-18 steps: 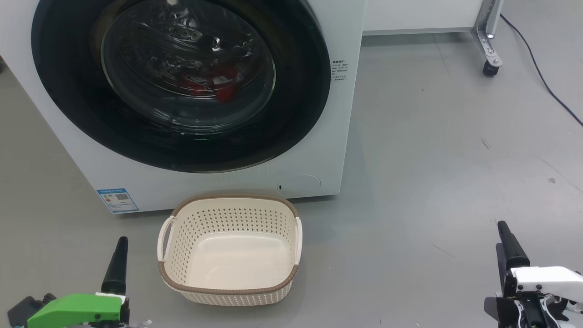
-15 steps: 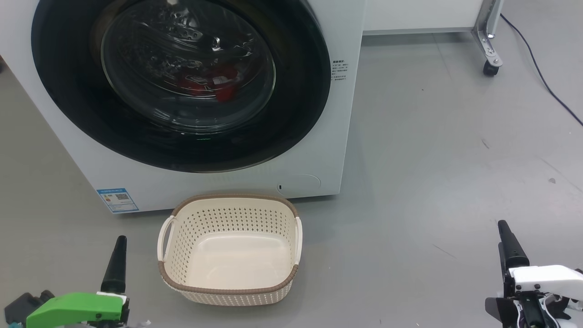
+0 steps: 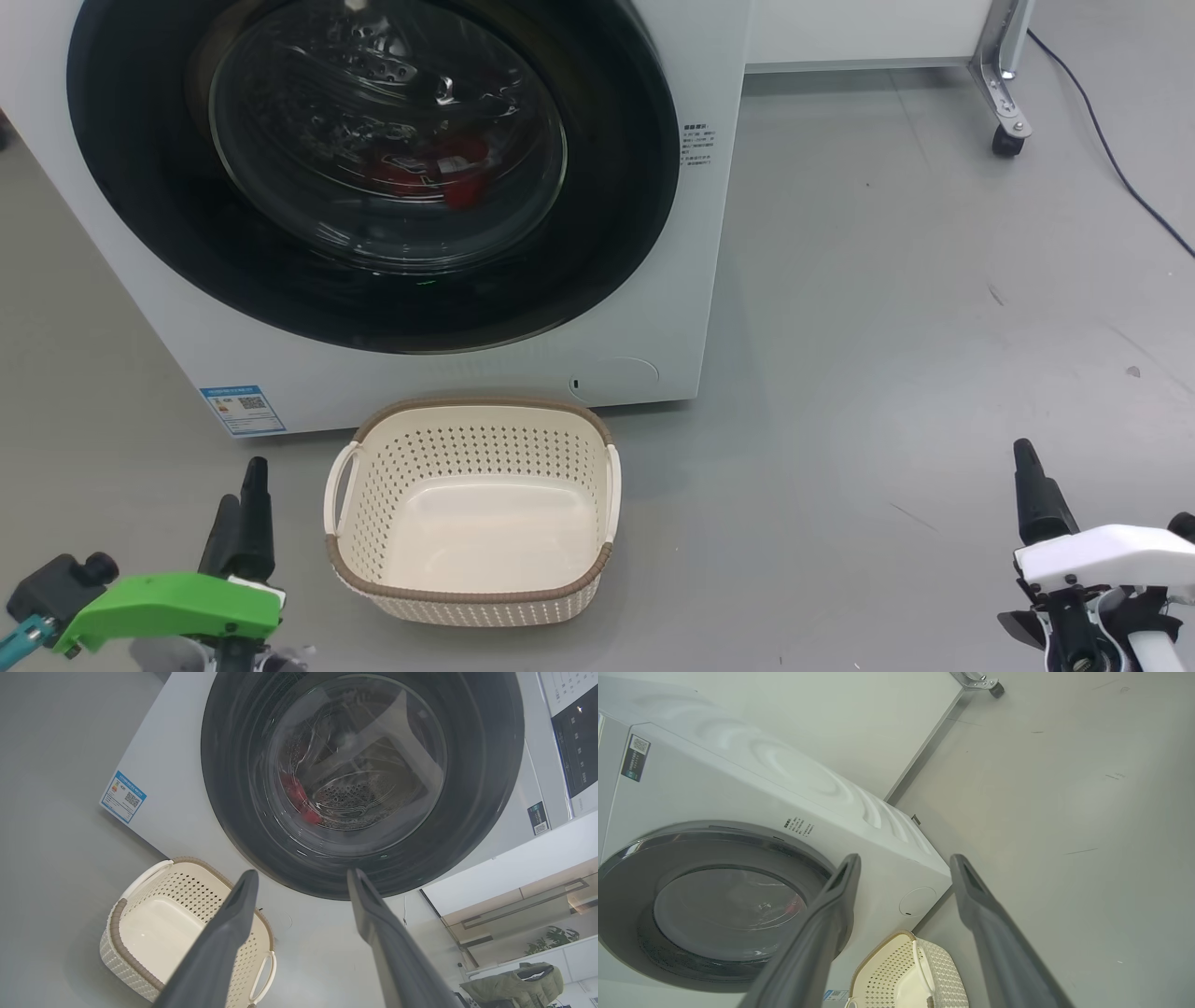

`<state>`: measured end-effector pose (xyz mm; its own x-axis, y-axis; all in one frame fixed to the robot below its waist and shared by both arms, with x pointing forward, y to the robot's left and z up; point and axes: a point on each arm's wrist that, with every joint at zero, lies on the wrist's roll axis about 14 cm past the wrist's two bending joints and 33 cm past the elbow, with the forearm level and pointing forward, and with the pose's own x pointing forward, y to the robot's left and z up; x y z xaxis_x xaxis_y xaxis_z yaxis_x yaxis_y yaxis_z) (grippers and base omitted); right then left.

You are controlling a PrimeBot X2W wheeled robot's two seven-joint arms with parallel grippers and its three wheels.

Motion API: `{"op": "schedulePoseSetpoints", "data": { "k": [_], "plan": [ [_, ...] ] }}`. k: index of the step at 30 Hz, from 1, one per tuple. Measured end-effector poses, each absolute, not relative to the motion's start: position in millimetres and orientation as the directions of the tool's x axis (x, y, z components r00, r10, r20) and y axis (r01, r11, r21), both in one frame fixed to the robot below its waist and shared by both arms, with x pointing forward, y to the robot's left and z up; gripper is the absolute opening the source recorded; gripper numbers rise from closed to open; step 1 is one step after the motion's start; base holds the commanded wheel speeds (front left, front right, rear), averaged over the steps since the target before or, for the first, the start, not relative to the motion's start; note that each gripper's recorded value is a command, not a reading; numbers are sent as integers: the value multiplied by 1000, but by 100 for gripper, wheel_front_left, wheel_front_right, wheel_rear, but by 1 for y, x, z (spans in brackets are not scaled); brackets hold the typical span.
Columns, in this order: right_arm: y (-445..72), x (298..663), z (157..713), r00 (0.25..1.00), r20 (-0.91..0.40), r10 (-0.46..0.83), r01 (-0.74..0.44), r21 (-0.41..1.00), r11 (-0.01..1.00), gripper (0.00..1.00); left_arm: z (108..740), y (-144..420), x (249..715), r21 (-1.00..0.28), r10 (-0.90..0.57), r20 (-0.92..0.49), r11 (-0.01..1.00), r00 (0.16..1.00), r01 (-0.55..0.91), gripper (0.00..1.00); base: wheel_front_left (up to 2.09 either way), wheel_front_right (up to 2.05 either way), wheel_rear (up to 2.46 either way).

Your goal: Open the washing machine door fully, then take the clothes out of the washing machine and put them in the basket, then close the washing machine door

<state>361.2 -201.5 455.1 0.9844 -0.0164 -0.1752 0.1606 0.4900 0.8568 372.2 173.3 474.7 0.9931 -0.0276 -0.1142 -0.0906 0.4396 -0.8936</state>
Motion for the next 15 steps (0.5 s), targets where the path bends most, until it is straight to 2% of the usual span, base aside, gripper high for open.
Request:
{"op": "schedulePoseSetpoints", "data": {
  "k": [15],
  "plan": [
    [-184,362,458,986,-166,28,96,687,720,100,485,158,372,-748,-57,-76,663,995,-19,100,0,0,0]
  ]
}}
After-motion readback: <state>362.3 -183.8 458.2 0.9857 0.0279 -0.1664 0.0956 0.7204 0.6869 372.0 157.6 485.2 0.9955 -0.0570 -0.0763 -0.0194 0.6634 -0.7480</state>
